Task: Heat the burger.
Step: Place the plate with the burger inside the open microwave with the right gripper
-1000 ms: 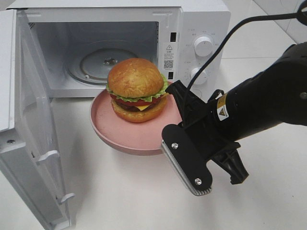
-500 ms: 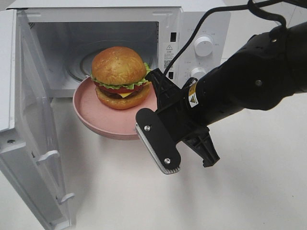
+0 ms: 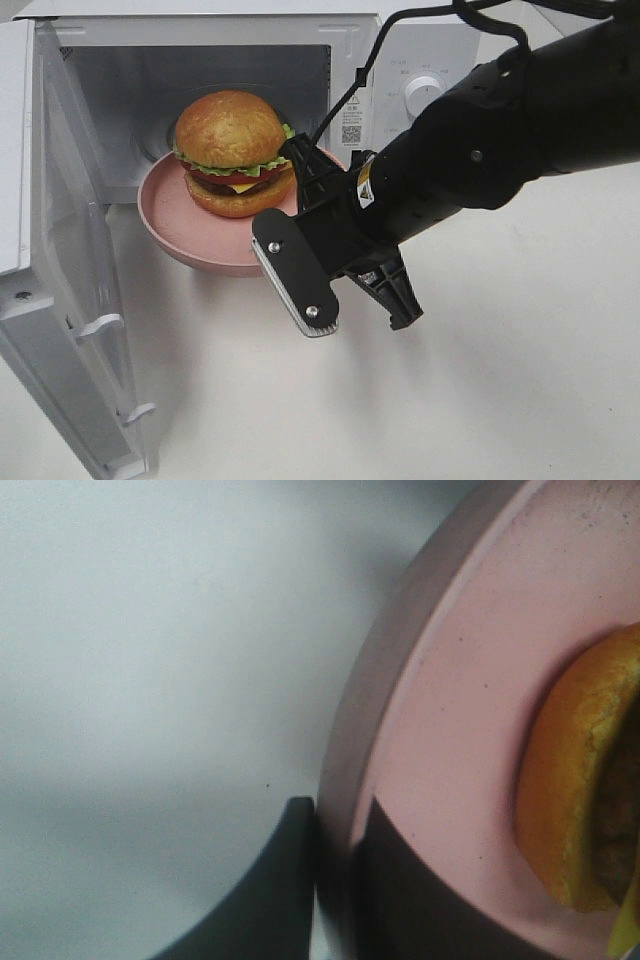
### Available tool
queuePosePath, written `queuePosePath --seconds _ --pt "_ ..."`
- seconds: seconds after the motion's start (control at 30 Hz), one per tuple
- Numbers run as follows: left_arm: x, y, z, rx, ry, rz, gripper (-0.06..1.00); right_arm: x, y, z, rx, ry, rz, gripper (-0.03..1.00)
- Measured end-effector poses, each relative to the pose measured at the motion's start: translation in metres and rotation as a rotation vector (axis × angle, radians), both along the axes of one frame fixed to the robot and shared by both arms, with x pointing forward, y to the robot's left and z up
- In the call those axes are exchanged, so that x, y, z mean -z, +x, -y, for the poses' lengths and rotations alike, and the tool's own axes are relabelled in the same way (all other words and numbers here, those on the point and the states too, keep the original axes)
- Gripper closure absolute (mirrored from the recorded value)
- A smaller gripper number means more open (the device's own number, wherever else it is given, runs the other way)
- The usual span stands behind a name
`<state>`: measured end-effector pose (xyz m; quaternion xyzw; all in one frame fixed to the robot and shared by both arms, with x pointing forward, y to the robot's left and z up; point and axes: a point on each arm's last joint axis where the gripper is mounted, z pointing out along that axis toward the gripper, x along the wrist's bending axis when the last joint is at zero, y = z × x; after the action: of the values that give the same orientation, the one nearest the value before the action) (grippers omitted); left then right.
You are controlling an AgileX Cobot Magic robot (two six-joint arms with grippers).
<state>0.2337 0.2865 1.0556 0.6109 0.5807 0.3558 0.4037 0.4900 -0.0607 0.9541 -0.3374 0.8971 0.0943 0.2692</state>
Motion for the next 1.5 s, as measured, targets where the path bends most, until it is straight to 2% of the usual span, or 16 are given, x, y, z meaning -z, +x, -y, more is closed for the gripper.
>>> queuePosePath --seconds 0.73,1.17,1.5 --pt "0.000 0.000 0.000 0.000 0.000 0.000 -0.03 0.006 0.039 -0.036 0.085 0.022 -0.026 0.92" --pt "0.000 0.000 0.000 0.000 0.000 0.000 -0.03 0.005 0.060 -0.051 0.126 0.041 0.006 0.92" --pt "0.000 0.000 0.000 0.000 0.000 0.000 -0.03 0.017 0.080 -0.069 0.148 0.030 -0.007 0.92"
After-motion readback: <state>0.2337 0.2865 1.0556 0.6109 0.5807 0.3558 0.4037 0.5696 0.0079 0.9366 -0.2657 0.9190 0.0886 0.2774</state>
